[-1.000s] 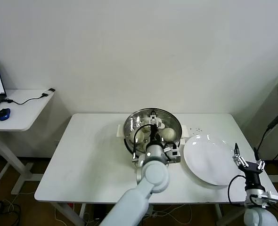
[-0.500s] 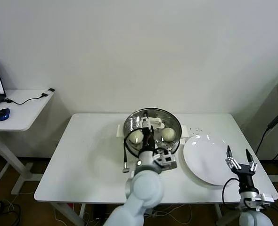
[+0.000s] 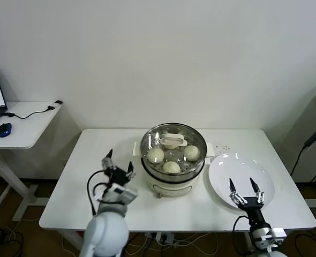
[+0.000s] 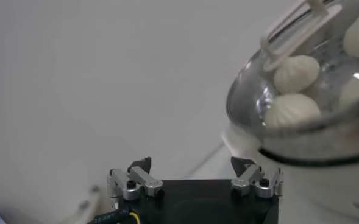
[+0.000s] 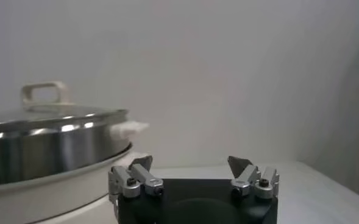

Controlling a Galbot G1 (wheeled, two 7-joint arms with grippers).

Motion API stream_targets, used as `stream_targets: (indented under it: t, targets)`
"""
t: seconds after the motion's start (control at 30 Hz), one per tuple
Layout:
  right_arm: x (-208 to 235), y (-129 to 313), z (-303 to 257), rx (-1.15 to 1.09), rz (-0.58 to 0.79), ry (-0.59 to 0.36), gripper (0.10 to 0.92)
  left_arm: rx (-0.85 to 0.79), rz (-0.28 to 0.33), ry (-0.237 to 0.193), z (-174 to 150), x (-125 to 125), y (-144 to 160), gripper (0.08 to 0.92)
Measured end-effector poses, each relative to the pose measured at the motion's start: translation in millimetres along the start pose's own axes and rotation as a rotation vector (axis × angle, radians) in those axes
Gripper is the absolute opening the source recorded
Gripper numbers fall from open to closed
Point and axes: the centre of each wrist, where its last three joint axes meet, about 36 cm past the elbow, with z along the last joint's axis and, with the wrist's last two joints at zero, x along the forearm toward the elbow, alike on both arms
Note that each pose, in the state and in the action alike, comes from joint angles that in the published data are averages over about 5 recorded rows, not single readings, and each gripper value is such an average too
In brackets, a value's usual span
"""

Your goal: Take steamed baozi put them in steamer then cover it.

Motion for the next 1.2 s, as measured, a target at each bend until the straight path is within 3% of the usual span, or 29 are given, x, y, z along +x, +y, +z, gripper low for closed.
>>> stream_targets:
  t: [0.2, 0.33, 0.43, 0.57, 0.8, 1.2]
  targets:
    - [11.3, 15.5, -1.5, 0.008, -0.029, 0.046, 0.823, 0.254, 0.095, -0.080, 70.5, 24.4, -1.3, 0.823]
    - [19.8, 24.6, -2.0, 0.010, -0.040, 0.067, 0.823, 0.408, 0.091, -0.128, 102.1, 40.0, -8.9, 0.823]
    - [28.6, 30.4, -2.7, 0.011, -0.046, 0.086, 0.823, 0.501, 0.068, -0.141, 120.7, 52.4, -15.1, 0.823]
    - [42.2, 32.6, -4.9, 0.010, -0.043, 0.114, 0.823, 0.582, 0.049, -0.125, 140.7, 71.7, -19.6, 0.823]
    - [59.4, 38.2, -14.6, 0.018, -0.042, 0.148, 0.823, 0.649, 0.064, -0.057, 163.7, 103.1, -27.2, 0.823]
    - [68.5, 42.3, -36.8, 0.062, -0.060, 0.150, 0.823, 0.705, 0.080, -0.020, 161.0, 135.0, -22.1, 0.823]
